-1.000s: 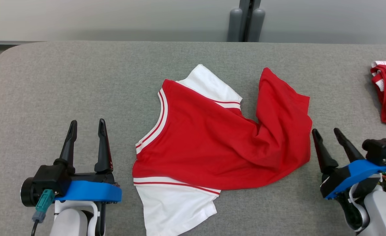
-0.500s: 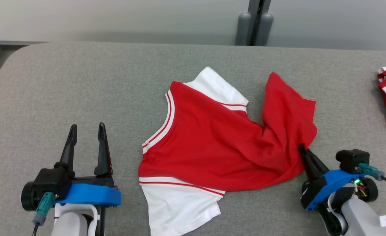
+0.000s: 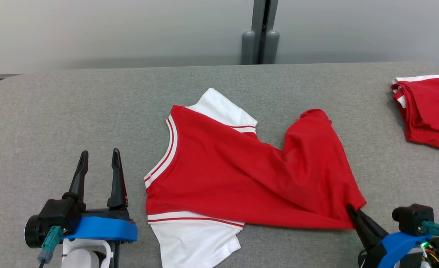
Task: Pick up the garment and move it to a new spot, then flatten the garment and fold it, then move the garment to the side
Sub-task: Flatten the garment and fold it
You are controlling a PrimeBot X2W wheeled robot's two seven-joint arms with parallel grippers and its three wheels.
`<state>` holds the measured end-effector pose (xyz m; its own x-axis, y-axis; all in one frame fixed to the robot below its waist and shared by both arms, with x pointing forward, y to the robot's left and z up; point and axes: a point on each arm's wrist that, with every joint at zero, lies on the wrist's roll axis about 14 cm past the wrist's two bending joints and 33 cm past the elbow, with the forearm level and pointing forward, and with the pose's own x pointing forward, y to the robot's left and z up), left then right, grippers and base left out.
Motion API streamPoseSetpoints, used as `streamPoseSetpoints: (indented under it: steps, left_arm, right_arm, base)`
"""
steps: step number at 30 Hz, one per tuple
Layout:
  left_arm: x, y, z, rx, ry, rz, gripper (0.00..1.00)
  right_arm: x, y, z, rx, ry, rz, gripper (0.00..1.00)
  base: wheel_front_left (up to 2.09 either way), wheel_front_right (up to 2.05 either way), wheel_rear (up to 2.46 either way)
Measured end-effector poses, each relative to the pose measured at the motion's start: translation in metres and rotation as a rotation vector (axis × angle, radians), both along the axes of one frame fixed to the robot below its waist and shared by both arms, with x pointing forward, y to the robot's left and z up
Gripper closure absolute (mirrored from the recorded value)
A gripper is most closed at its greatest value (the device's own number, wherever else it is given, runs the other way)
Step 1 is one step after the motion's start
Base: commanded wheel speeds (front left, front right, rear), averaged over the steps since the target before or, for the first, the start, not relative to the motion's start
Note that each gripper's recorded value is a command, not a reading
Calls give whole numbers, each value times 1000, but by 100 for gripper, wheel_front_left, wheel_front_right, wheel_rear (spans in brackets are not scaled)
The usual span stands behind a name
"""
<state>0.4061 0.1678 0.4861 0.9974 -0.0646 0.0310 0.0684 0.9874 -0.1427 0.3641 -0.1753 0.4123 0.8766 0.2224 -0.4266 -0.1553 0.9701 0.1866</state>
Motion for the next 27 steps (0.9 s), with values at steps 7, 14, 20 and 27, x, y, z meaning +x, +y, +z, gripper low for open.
streamPoseSetpoints:
  steps: [7, 14, 20, 27]
  left_arm:
    - [3, -4, -3, -2, 7, -11, 0]
    - [4, -2, -5, -2, 13, -8, 0]
    - [4, 2, -5, 0, 12, 2, 0]
    - [9, 3, -4, 1, 8, 3, 0]
  right_arm:
    - [-33, 10, 7, -16, 130, 30, 85]
    - [-26, 4, 31, -35, 76, 1, 0]
    - [6, -10, 78, -58, -150, -50, 0]
    - [57, -11, 111, -108, -310, -15, 0]
  base:
    - [0, 0, 0]
    - [0, 0, 0]
    - [0, 0, 0]
    - [0, 0, 0]
